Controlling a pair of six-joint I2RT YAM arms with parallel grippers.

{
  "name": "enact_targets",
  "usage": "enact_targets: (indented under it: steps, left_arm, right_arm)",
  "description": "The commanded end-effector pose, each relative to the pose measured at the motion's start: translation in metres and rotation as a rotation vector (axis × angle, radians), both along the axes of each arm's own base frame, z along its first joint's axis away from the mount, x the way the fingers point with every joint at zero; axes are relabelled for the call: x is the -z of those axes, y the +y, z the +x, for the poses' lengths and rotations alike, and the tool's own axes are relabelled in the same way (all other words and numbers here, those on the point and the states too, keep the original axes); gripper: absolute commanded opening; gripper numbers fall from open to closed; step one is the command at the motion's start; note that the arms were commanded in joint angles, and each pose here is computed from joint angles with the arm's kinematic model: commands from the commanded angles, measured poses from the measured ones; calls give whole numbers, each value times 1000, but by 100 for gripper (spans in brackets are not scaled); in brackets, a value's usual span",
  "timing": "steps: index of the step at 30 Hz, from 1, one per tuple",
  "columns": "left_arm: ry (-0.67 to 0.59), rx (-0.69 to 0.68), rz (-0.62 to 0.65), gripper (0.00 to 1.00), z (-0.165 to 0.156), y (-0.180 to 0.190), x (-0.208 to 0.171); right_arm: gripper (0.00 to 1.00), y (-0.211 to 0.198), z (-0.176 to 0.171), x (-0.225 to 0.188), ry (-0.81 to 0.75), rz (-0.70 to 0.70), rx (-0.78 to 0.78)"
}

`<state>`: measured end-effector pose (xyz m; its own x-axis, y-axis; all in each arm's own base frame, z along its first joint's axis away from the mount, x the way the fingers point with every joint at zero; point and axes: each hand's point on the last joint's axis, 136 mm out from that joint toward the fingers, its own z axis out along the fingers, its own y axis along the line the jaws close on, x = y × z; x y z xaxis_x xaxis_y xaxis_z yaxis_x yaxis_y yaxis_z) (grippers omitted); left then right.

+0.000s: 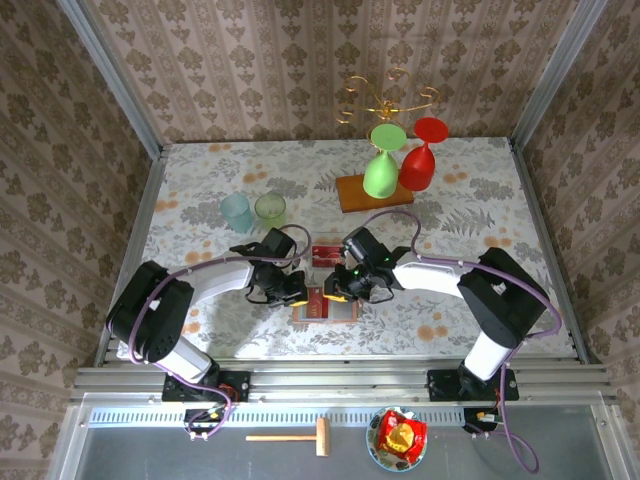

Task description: Take the credit cards out of the card holder

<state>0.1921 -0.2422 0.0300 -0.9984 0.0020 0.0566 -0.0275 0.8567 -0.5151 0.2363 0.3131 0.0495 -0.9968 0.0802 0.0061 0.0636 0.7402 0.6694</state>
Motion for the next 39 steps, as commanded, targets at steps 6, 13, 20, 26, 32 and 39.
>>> enact_targets:
  steps: [6, 13, 20, 26, 32, 39]
  left_arm:
    - [11, 13, 34, 4, -3, 6, 9]
    - [34, 16, 57, 3, -9, 11, 19]
    - [42, 14, 61, 3, -11, 12, 22]
    - [40, 16, 65, 3, -12, 12, 24]
    - [40, 10, 67, 3, -12, 13, 24]
    - [35, -1, 69, 3, -13, 16, 24]
  right_arm:
    - [18, 0, -7, 23, 56, 4, -9]
    - [17, 2, -11, 31, 81, 19, -8]
    - [17, 9, -11, 31, 95, 71, -3]
    - [11, 8, -9, 31, 86, 68, 8]
    - [7, -8, -11, 29, 64, 19, 25]
    - [4, -32, -11, 21, 45, -21, 39]
